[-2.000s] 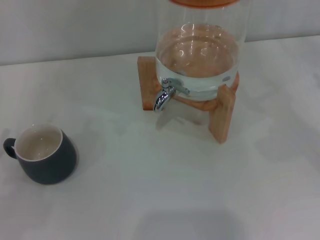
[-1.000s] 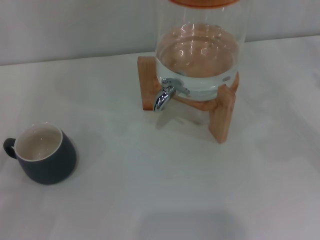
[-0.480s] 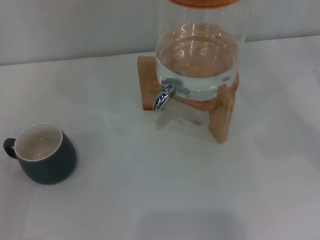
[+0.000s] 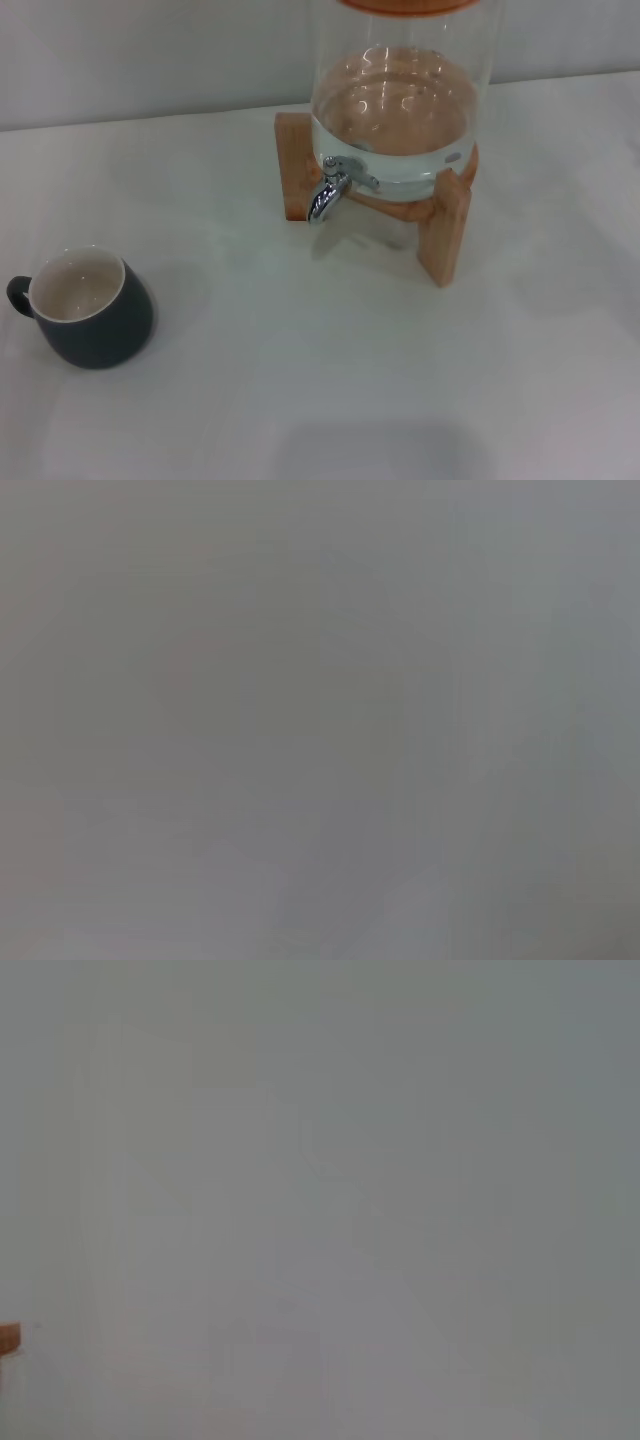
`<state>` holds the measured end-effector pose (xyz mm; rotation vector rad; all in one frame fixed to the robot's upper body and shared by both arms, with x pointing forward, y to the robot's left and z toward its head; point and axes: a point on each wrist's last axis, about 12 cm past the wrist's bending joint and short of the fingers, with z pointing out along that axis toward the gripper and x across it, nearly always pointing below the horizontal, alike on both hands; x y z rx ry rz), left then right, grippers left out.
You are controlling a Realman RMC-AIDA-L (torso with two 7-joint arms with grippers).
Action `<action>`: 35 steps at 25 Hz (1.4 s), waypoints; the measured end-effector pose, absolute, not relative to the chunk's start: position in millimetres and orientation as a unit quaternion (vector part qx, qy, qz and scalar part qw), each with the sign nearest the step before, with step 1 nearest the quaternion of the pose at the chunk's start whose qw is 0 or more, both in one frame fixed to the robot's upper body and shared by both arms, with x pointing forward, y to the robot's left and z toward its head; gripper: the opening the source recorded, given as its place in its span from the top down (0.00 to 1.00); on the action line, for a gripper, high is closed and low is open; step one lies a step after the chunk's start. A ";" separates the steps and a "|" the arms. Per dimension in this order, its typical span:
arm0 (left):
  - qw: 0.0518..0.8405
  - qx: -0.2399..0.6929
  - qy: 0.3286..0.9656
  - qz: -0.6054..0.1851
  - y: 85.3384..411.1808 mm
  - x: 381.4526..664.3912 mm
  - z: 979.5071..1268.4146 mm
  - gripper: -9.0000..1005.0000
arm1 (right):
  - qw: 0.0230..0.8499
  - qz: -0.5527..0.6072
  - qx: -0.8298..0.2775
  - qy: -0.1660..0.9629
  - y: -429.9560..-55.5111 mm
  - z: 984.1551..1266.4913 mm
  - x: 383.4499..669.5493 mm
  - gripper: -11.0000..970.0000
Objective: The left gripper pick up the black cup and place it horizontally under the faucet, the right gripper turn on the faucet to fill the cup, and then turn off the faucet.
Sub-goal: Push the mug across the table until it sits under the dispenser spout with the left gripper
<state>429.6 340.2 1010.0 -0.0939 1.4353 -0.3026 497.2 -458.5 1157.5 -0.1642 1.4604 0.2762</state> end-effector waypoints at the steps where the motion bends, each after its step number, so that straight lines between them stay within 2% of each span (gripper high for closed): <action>1: 0.740 -0.044 0.657 -0.138 340.1 429.3 1009.1 0.12 | 0.733 0.126 -0.075 0.664 -458.5 1157.6 497.3 0.23; 35: 0.655 0.011 0.741 -0.146 322.6 443.3 984.9 0.12 | 0.740 0.124 -0.066 0.658 -459.0 1157.4 495.4 0.23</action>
